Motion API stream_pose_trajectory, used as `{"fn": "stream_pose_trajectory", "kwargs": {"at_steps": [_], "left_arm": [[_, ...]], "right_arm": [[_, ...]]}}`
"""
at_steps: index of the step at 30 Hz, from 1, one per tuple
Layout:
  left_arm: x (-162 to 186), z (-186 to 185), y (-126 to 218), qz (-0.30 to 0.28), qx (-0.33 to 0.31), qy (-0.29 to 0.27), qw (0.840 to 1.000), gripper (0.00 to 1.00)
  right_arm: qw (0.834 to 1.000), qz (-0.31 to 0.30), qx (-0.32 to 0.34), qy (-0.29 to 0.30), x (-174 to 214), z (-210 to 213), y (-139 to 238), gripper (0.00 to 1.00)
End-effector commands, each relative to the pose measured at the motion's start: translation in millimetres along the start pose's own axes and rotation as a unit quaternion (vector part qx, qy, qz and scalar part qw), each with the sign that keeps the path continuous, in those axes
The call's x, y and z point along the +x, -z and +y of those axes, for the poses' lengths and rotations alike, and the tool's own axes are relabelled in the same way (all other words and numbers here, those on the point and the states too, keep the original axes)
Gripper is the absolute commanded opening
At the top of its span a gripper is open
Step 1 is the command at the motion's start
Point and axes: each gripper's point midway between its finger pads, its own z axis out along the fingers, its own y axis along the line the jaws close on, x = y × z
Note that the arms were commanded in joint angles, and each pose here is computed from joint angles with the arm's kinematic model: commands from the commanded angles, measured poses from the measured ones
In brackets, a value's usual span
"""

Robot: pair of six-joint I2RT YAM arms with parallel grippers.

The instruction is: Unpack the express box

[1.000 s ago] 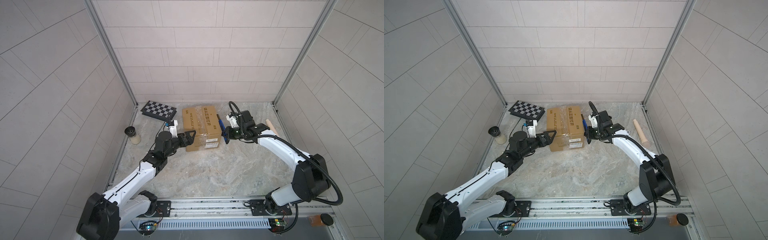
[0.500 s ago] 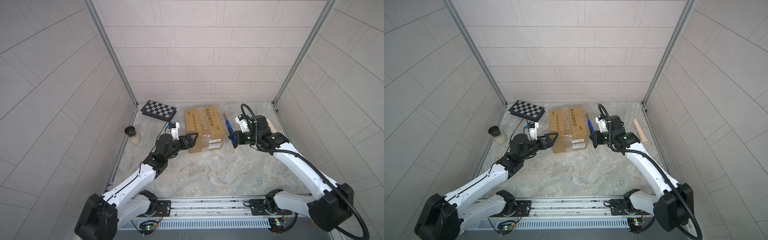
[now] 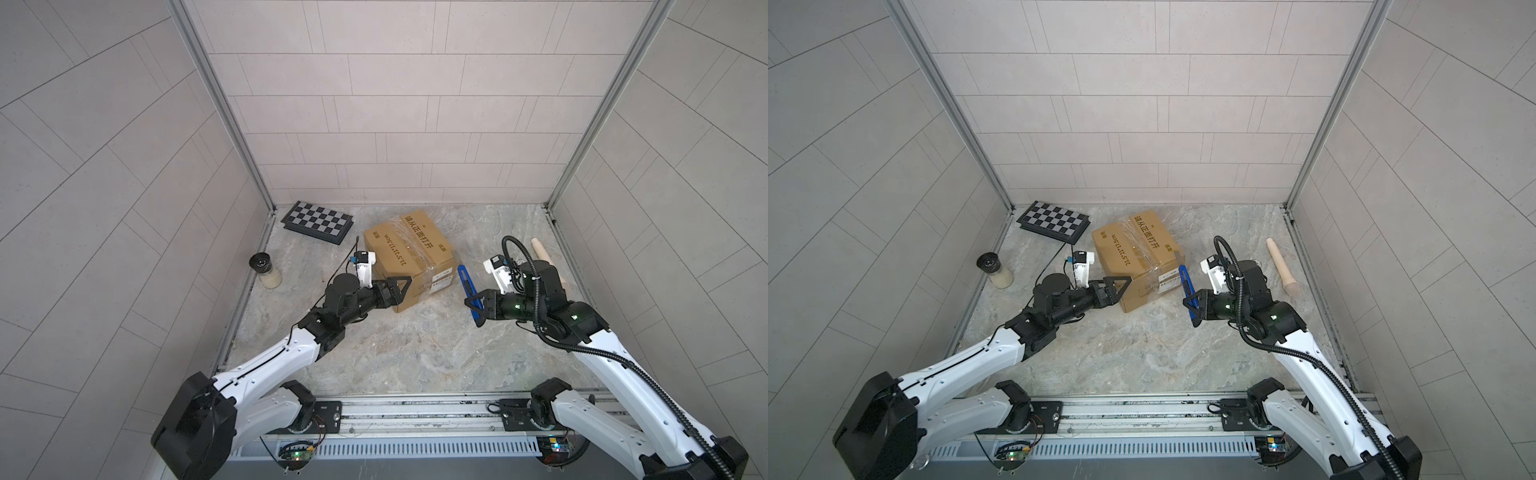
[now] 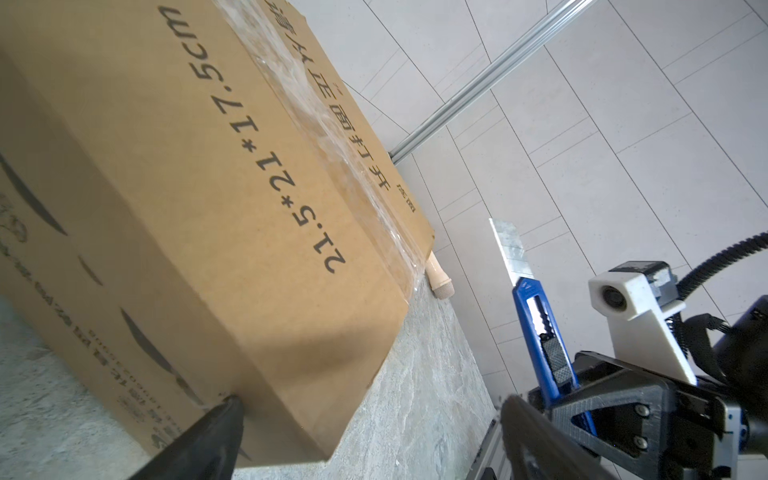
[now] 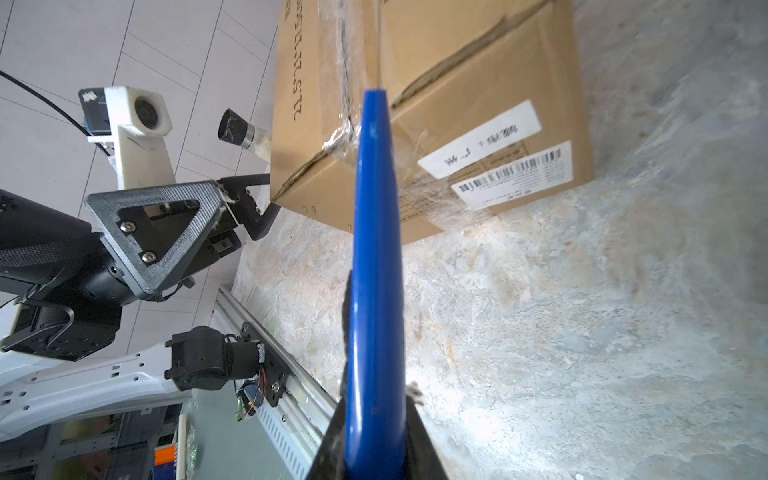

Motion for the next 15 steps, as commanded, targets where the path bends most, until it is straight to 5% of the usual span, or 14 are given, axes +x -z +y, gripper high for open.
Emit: {"fn": "stream_pose_trajectory", "kwargs": {"at_steps": [1,8,15], "left_arm": [[-18.8,-2.6,14.0,-0.030,-0.026,-0.036,0.999,1.00],[-60.5,-14.6,39.8,-0.074,-0.056,-0.089,0.992,1.00],[-82.7,-28.8,15.9,-0.073,-0.038,-0.108,0.991,1.00]], "right_arm": [[0.999,0.001,-0.037,-0.014,3.8,10.3,0.9,0.00],[0.997,-0.007,-0.061,-0.047,16.1,7.3,-1.3,0.00],[0.992,-0.030,-0.099,-0.074,9.3,9.9,-9.9,0.00]]}}
